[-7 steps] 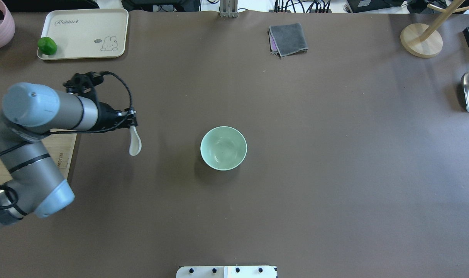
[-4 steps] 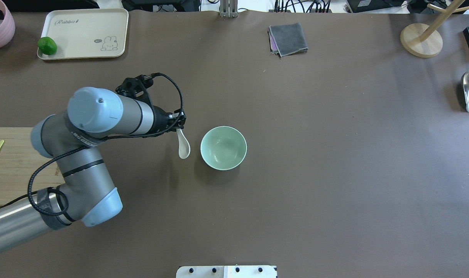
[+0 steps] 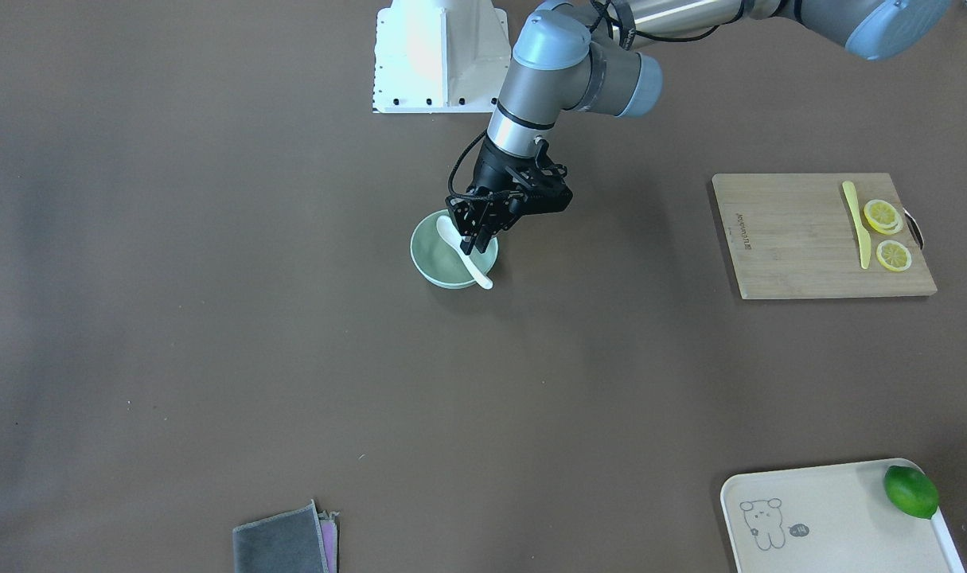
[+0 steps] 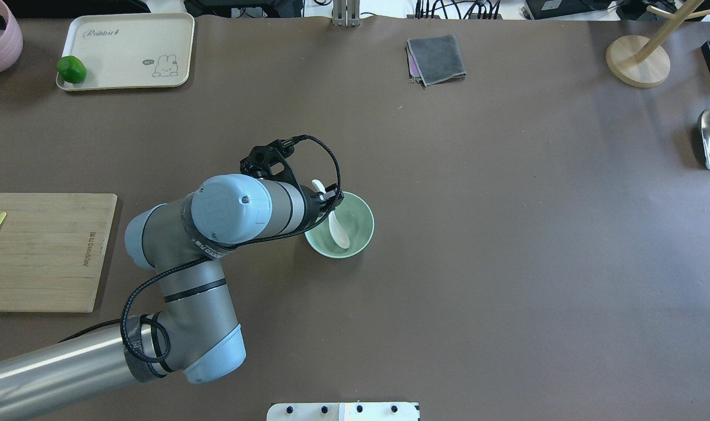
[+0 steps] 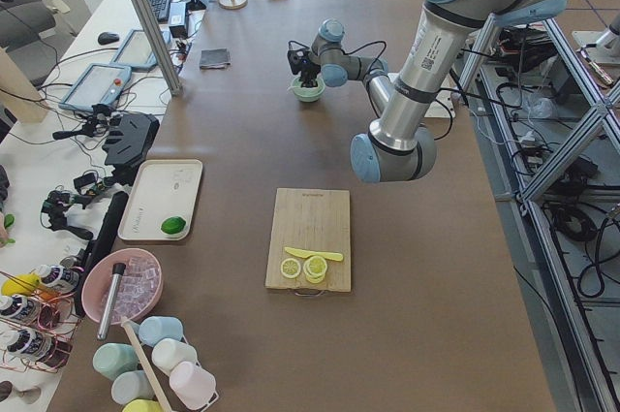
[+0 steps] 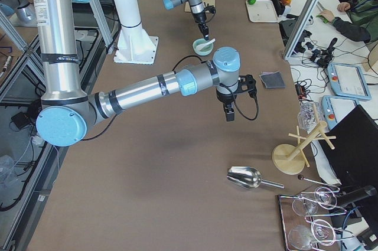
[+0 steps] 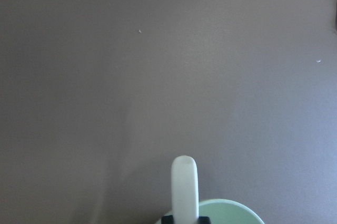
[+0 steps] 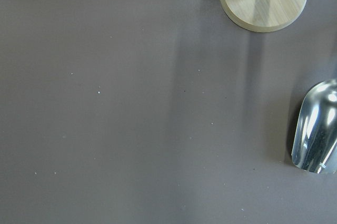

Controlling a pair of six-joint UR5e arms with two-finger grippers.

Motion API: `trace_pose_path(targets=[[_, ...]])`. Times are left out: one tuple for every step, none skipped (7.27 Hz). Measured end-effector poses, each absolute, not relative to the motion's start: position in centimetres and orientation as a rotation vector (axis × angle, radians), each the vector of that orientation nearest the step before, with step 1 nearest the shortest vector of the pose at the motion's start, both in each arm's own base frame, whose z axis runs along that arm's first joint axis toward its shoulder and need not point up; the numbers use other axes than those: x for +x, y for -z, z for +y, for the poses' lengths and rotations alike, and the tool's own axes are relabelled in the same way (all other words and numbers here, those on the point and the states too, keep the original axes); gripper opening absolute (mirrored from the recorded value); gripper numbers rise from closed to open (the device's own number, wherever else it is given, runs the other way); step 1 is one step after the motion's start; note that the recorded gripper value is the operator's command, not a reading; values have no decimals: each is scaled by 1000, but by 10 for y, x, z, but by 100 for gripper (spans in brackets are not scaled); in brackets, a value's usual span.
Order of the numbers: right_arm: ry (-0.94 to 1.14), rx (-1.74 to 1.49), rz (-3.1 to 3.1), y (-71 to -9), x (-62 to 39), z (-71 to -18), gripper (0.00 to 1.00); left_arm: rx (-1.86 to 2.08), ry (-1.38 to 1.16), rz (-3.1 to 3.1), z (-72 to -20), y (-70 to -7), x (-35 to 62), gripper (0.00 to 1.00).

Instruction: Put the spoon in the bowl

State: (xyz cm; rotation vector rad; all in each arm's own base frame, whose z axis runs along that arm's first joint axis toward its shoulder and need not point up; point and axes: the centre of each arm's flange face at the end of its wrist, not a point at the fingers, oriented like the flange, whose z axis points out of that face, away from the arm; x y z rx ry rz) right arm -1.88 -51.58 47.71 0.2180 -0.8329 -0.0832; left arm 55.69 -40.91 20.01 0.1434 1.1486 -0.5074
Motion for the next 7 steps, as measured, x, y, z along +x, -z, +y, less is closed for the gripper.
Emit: trace_pose_path(targets=[[84, 219, -833, -477, -19, -516, 100, 157, 498, 1147, -409, -200, 555, 98], [84, 220, -831, -477, -19, -516, 100, 184, 466, 1143, -410, -203, 547, 98], [83, 218, -828, -479, -18, -515, 100, 218, 417, 1128, -411, -212, 528, 98], [77, 213, -822, -483, -16, -513, 100, 237, 354, 1087, -414, -226, 494, 98], [61, 205, -808, -492, -10, -510, 100, 230, 284, 1018, -425, -242, 448, 98], [36, 192, -785, -505, -1, -503, 100, 226, 208, 946, -439, -259, 397, 98], [11, 175, -767, -521, 10, -493, 100, 240, 113, 873, -454, -285, 335, 98]])
